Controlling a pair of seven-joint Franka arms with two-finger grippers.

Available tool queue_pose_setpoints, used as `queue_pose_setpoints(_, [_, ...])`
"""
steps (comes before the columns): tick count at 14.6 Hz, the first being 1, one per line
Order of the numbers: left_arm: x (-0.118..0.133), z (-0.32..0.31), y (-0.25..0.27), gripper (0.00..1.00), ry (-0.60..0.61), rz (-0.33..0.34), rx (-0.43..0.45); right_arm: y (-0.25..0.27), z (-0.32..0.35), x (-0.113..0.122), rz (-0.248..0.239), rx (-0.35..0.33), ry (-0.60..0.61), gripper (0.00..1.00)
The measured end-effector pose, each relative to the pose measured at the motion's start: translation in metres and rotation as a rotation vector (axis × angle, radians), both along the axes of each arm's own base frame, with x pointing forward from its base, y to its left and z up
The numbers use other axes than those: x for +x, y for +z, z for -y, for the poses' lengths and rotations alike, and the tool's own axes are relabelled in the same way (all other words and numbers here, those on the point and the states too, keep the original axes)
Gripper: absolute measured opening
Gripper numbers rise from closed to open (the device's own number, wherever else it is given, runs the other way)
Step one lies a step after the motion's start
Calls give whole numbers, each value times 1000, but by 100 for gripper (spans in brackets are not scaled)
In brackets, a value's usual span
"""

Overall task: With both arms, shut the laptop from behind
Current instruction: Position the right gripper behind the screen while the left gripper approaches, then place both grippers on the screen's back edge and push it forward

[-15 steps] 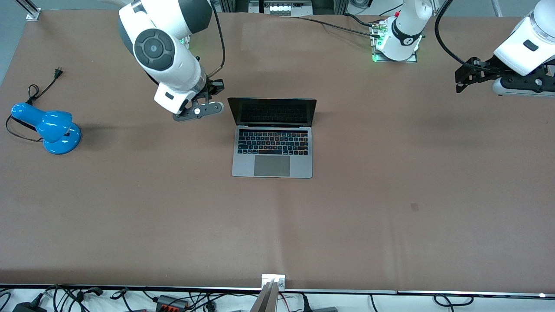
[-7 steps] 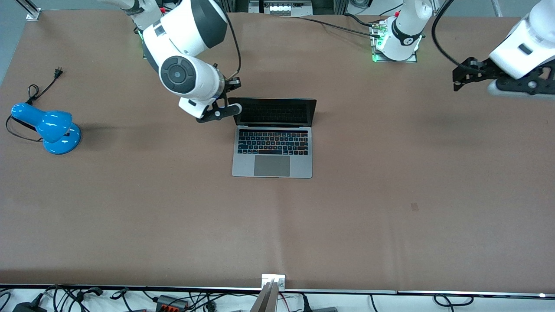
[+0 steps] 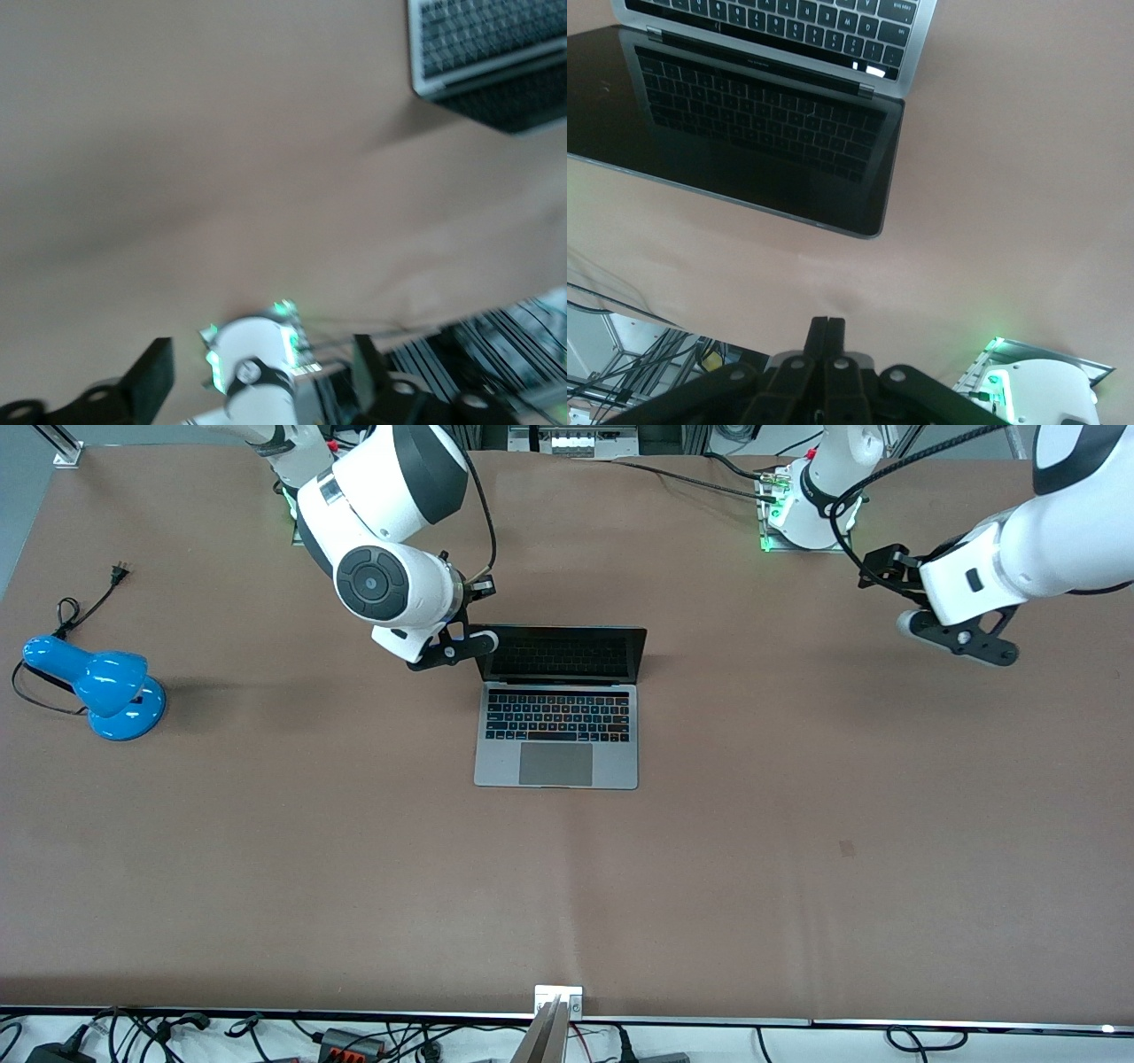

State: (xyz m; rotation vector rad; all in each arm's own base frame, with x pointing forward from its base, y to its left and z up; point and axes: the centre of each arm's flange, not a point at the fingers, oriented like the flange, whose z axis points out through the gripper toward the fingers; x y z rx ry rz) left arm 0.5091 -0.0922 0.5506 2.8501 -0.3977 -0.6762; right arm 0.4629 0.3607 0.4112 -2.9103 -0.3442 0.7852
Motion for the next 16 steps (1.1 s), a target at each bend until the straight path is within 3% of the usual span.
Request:
queue_pose_setpoints(2, [-5, 22, -5, 58, 32, -63, -37, -2, -6, -5, -6, -2, 14, 1])
queue_pose_setpoints(4, [-13, 58, -9, 40, 25, -84, -23, -3, -15, -13, -8, -4, 34, 1])
queue_pose_setpoints(8, [-35, 155, -43, 2, 7, -28, 19, -6, -28, -21, 3, 1, 54, 1])
queue_pose_setpoints(12, [-72, 241, -80, 1, 57, 56, 33, -23, -26, -27, -26, -21, 59, 1])
queue_pose_setpoints(16, [-91, 270, -118, 1, 159, 99, 8, -38, -29, -26, -18, -22, 51, 1])
